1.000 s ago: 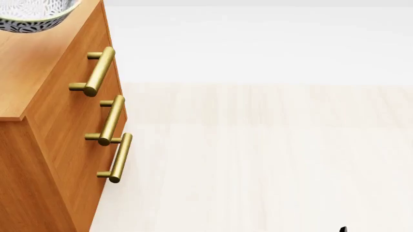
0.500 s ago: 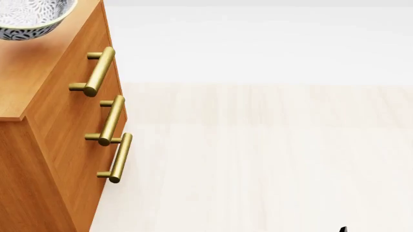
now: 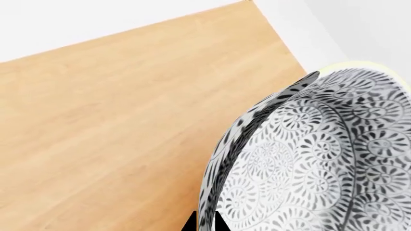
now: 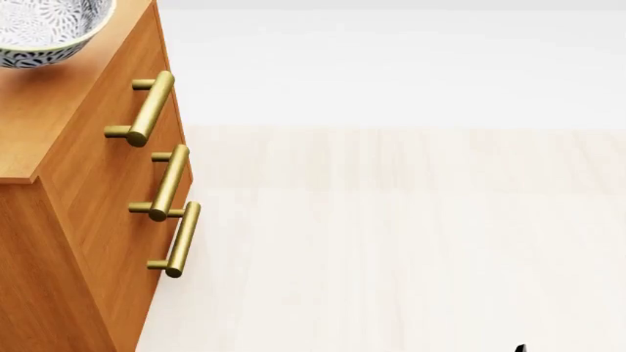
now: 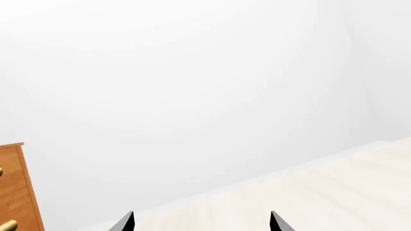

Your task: Put the bowl on top of the cabinet.

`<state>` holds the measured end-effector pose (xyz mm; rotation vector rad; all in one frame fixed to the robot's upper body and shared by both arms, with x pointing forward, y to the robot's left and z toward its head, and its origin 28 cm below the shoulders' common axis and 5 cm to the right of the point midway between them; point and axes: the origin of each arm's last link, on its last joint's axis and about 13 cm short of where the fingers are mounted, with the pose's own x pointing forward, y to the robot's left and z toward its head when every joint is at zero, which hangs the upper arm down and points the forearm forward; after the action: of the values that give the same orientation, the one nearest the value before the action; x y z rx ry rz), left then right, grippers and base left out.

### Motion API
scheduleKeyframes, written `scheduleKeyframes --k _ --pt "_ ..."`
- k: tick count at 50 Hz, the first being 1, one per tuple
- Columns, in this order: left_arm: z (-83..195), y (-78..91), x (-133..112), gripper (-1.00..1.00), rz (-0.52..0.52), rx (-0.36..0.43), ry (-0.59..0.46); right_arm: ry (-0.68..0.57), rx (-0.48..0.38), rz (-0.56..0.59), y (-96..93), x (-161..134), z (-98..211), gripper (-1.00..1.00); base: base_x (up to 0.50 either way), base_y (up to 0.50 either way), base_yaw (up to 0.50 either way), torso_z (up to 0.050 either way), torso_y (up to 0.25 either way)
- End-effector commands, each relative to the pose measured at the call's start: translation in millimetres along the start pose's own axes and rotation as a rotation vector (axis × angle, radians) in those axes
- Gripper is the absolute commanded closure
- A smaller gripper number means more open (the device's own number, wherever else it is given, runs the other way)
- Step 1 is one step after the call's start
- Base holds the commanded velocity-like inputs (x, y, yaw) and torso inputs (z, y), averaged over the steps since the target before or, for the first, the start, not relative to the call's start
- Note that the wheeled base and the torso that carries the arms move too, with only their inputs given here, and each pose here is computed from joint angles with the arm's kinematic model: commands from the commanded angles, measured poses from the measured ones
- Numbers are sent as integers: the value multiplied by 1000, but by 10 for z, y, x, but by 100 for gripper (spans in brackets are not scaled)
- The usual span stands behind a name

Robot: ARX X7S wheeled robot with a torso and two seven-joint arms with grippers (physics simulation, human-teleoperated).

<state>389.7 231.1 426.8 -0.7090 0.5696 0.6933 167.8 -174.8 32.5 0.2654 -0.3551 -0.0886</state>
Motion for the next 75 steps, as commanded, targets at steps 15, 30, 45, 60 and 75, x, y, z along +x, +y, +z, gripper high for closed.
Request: scheduleKeyframes --k 15,30,45,60,75 --pt "46 42 2 -100 8 -18 -25 2 -1 -2 -2 -2 0 -100 0 0 0 0 0" --pt "62 54 9 -100 16 -13 -38 3 -2 -4 -3 -3 1 -100 0 0 0 0 0" --pt "63 44 -30 -100 12 -7 -46 5 -5 -4 -3 -1 0 -100 0 0 0 0 0" --pt "124 97 -243 -100 4 -13 -81 8 -5 -3 -1 -1 -2 -100 0 0 0 0 0" --pt "200 154 -572 -100 -19 -13 -137 9 -6 -1 2 1 -4 -100 0 0 0 0 0"
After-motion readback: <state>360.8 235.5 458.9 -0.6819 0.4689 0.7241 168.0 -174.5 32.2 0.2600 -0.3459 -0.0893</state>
